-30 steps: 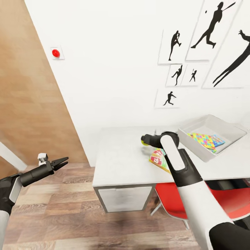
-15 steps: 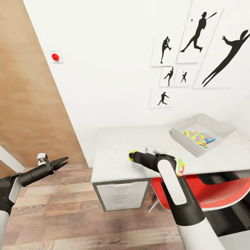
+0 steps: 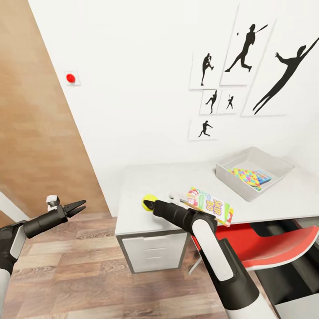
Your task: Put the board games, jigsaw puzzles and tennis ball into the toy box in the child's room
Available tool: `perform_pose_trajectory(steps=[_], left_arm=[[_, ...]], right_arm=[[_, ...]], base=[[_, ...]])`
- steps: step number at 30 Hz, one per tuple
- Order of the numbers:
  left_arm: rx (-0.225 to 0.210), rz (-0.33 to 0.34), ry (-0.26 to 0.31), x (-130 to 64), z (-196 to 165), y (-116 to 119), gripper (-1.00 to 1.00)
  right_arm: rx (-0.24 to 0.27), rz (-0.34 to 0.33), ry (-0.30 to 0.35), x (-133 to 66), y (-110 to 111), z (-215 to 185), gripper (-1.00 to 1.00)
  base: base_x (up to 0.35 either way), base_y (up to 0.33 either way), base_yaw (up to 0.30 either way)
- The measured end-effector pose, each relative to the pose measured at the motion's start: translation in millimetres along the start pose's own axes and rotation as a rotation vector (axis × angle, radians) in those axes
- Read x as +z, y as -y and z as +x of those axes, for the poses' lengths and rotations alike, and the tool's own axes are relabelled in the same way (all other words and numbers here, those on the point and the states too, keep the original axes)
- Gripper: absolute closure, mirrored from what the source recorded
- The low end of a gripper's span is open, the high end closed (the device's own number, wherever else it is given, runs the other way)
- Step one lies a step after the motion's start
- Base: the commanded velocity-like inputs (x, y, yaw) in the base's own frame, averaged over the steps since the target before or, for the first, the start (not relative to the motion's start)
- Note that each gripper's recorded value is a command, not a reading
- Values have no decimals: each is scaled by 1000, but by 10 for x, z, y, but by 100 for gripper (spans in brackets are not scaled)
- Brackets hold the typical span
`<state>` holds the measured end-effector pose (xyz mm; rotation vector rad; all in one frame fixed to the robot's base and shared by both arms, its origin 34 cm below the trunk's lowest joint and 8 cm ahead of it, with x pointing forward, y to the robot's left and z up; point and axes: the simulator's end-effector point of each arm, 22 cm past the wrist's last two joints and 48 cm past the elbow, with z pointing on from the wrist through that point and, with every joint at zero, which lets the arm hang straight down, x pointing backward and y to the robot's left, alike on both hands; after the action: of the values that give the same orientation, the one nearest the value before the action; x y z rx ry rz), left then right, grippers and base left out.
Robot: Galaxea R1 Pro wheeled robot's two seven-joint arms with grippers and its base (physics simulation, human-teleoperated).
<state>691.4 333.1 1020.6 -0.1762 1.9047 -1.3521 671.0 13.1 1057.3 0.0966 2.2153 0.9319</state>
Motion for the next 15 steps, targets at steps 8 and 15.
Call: perform_pose_trajectory(steps=[8, 15], left_arm=[[7, 6, 30, -58, -96, 58, -100], [9, 9, 34, -65, -111, 77, -100]], right_arm=[[-5, -39, 13, -42, -110, -36, 100], [-6, -42, 17, -53, -132, -47, 100]], base=[[0, 0, 0], [0, 0, 0]])
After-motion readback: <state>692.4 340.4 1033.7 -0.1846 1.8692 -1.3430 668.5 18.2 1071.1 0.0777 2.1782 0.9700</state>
